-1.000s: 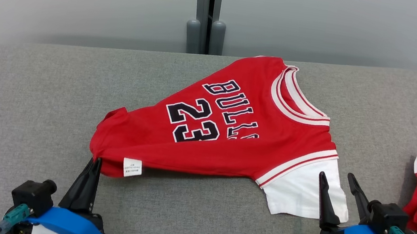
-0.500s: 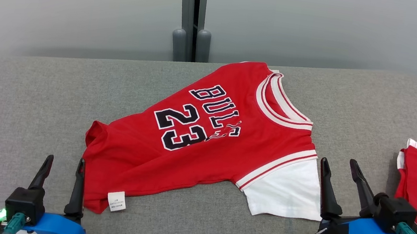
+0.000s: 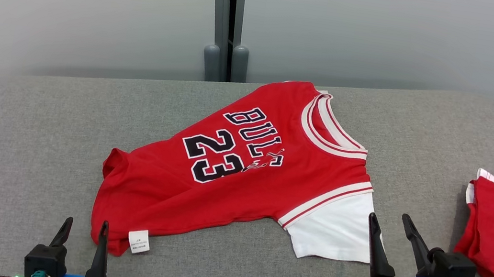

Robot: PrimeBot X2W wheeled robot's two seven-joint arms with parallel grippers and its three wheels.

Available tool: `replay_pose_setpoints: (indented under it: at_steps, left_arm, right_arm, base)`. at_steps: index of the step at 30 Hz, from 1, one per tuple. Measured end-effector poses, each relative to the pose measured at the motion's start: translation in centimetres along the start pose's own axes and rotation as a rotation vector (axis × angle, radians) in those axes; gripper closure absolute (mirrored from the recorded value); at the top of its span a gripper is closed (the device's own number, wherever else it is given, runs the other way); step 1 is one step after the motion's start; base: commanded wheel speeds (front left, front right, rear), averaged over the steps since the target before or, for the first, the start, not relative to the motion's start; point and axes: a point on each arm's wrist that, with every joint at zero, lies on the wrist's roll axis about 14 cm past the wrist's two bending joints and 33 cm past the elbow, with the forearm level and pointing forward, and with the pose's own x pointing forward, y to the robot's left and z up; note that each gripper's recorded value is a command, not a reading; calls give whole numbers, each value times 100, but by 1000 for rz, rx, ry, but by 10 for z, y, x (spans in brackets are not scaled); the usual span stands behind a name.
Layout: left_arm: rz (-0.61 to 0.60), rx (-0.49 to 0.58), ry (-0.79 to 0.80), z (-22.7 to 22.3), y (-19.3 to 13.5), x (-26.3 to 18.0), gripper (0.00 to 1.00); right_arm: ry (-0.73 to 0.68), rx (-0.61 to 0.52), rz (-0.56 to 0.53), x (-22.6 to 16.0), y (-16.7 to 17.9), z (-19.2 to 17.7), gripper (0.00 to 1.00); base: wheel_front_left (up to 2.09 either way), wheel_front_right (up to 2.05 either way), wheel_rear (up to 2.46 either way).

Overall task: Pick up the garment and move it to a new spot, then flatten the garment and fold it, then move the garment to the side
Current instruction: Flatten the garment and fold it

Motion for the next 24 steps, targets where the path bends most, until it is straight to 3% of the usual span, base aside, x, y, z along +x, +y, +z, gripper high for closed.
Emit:
replay_pose_setpoints:
  at_steps: [24]
  left_arm:
    - [21, -154, 185, -53, 5, 21, 0]
  right_arm:
    - [66, 2, -42, -2, -15, -22, 0]
  base:
    - [0, 0, 0]
